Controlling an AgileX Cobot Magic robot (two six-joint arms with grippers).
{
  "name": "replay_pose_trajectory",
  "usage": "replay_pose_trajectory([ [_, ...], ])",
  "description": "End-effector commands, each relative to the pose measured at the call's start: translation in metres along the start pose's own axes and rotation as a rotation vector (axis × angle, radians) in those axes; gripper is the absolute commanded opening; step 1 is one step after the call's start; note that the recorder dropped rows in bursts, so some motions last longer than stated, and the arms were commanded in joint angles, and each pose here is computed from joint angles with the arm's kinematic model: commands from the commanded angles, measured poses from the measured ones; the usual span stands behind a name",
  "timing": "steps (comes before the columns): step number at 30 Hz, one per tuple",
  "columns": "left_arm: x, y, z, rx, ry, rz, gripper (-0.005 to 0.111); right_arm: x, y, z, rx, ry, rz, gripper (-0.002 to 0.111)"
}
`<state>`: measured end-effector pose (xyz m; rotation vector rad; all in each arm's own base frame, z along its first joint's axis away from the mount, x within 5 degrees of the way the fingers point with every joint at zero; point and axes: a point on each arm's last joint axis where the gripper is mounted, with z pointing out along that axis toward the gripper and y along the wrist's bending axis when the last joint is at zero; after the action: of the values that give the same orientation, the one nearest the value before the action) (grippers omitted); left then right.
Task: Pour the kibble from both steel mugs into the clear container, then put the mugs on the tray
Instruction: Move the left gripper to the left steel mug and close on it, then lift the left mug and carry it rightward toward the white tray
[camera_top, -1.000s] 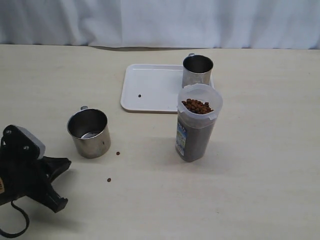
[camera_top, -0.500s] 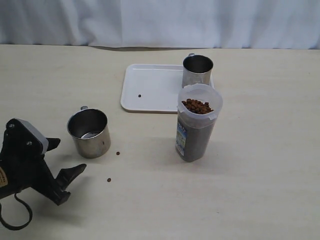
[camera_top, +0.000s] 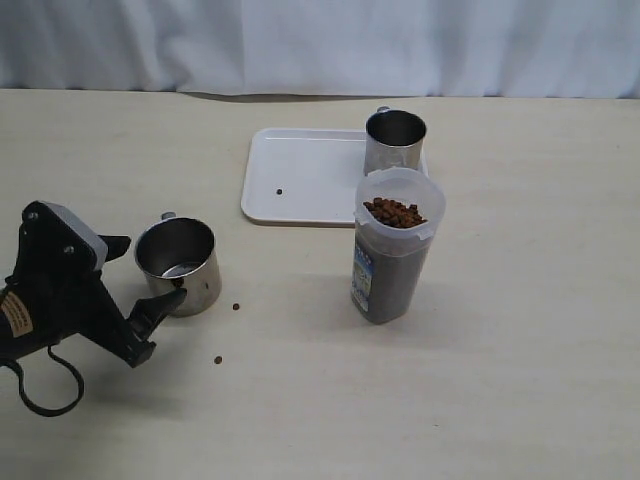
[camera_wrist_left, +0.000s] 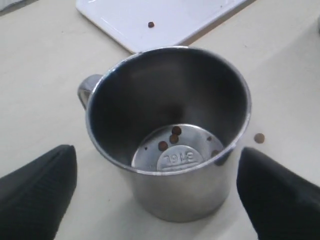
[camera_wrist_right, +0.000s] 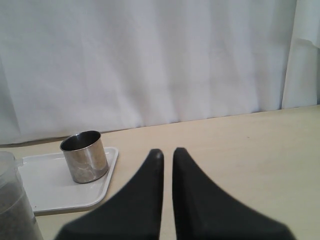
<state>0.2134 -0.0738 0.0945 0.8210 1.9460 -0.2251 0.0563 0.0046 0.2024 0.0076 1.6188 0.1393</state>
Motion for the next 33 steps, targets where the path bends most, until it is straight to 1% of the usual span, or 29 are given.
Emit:
replay_pose_trajectory([
  [1,0.006,0.001,0.011,0.014,0.027,-0.02,0.064,0.001,0.0,0.0,-0.002,-0.001,-0.01,0.005],
  [3,0.013,0.0,0.019,0.027,0.045,-0.032,0.064,0.001,0.0,0.0,-0.002,-0.001,-0.01,0.005],
  [5,0.012,0.001,0.022,0.02,-0.003,-0.063,0.064,0.001,0.0,0.0,-0.002,-0.001,-0.01,0.005],
  [10,0.005,0.004,0.028,0.005,-0.08,-0.044,0.064,0.001,0.0,0.0,-0.002,-0.001,-0.01,0.005],
  [16,0.001,0.01,0.038,-0.002,-0.094,-0.068,0.064,0.001,0.0,0.0,-0.002,-0.001,-0.01,0.005],
  [22,0.008,0.013,0.056,0.005,-0.092,-0.115,0.064,0.001,0.0,0.0,-0.002,-0.001,-0.01,0.005],
  [27,0.001,0.014,0.055,-0.007,-0.189,-0.113,0.063,0.001,0.0,0.0,-0.002,-0.001,-0.01,0.005],
  [33,0.001,0.014,0.055,-0.007,-0.189,-0.113,0.063,0.001,0.0,0.0,-0.002,-0.001,-0.01,0.005],
])
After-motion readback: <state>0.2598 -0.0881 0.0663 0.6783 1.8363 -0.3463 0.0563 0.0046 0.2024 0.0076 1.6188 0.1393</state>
